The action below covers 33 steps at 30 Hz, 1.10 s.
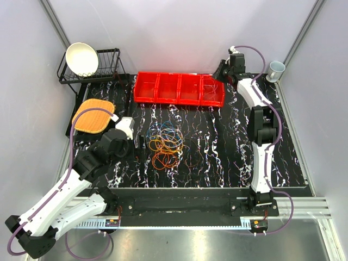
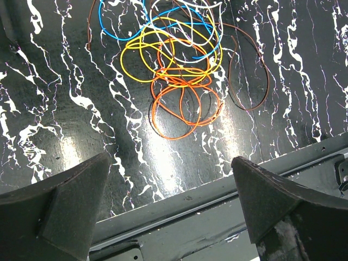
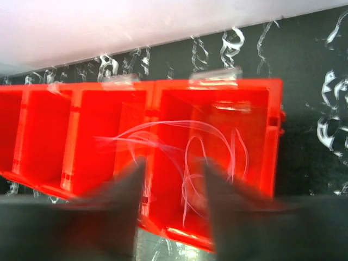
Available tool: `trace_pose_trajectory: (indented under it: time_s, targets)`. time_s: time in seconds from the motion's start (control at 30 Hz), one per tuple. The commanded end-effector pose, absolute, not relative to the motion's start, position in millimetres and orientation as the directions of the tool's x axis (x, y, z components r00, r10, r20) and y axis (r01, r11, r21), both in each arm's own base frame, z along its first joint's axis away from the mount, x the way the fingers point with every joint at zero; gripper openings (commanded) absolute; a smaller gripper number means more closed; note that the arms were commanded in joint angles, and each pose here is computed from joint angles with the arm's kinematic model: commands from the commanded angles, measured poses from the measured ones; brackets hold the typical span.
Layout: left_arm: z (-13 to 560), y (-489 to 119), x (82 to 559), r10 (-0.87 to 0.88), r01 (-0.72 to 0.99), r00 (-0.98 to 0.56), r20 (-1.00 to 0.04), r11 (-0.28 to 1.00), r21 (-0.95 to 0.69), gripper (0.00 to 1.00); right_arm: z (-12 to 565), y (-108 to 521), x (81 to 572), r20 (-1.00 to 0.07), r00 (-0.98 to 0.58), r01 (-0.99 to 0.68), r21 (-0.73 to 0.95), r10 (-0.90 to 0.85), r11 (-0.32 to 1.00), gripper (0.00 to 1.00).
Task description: Untangle the cables
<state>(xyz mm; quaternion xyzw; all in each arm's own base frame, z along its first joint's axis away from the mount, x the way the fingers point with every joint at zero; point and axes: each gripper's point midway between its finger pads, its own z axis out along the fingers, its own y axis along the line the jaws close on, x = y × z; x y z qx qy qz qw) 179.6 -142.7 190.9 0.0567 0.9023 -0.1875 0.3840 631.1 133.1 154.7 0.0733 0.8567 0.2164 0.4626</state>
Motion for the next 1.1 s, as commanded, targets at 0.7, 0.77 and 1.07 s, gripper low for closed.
trace_pose_trajectory:
  time_s: [0.7,0.77,1.07]
  targets:
    - [200,-143,185,-0.069,0.251,-0.66,-0.748,0.918,-0.306,0.99,223,145,577,-0.767,-0.538,-0.085,0.462,0.35,0.883,1.0]
    - [199,-143,185,-0.068,0.25,-0.662,-0.746,0.919,-0.305,0.99,227,157,564,-0.779,-0.542,-0.087,0.425,0.315,0.901,1.0]
    - [211,-133,183,-0.119,0.224,-0.62,-0.775,0.92,-0.32,0.99,225,189,482,-0.826,-0.538,-0.004,0.2,0.166,0.98,1.0]
